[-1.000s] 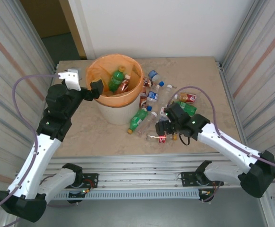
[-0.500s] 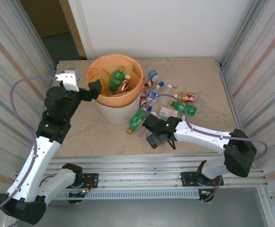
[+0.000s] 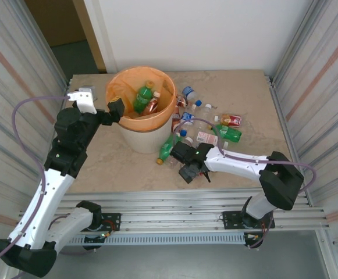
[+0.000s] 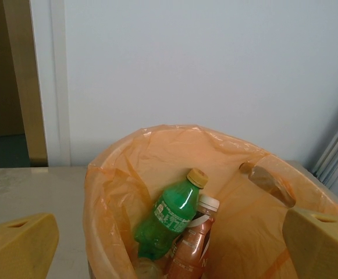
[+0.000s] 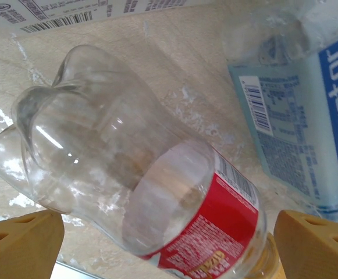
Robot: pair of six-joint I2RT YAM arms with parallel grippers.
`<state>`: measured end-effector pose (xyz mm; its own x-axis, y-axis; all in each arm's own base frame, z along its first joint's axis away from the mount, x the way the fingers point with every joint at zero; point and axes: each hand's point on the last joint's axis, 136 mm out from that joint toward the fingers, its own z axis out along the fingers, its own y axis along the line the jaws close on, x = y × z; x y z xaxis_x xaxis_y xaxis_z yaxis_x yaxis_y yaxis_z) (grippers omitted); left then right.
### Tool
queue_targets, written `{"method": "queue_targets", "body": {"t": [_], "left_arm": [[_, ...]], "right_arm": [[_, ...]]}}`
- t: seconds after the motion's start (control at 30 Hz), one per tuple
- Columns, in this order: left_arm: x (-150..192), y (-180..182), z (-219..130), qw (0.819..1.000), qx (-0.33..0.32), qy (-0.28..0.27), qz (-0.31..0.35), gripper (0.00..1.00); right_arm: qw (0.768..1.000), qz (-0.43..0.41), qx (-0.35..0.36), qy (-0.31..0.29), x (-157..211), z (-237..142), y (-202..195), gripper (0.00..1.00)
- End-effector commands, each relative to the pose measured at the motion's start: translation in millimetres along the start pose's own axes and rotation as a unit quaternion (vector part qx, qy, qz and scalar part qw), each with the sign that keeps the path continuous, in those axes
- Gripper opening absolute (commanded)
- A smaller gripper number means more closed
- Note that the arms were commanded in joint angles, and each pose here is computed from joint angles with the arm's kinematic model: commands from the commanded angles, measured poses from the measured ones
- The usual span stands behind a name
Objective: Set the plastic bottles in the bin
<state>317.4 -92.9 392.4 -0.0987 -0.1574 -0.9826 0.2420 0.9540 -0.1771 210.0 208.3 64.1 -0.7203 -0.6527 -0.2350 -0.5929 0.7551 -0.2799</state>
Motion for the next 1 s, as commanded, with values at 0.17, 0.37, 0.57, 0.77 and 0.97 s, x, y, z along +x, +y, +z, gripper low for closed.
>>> {"method": "queue_targets", "body": {"t": [0.17, 0.37, 0.57, 0.77, 0.97], "left_arm": [[-12, 5, -5, 1.000, -0.012, -0.027, -0.004, 0.99], [-11, 4, -3, 1.000, -0.011, -0.025, -0.005, 0.99], [-12, 3, -1, 1.000, -0.010, -0.026, -0.006, 0.99], [-15, 3, -1, 1.000, -0.008, -0.030, -0.006, 0.99], [-16, 2, 1, 1.000, -0.007, -0.029, -0.004, 0.99]], "right_arm": [[0.999, -0.015, -0.027, 0.013, -5, 10, 14, 0.86], [0.998, -0.008, -0.042, 0.037, 6, 20, 20, 0.81], [0.997, 0.003, -0.053, 0.061, 15, 31, 21, 0.74], [0.995, 0.009, -0.073, 0.067, 17, 32, 24, 0.68], [0.994, 0.011, -0.080, 0.074, 18, 32, 23, 0.55]]}}
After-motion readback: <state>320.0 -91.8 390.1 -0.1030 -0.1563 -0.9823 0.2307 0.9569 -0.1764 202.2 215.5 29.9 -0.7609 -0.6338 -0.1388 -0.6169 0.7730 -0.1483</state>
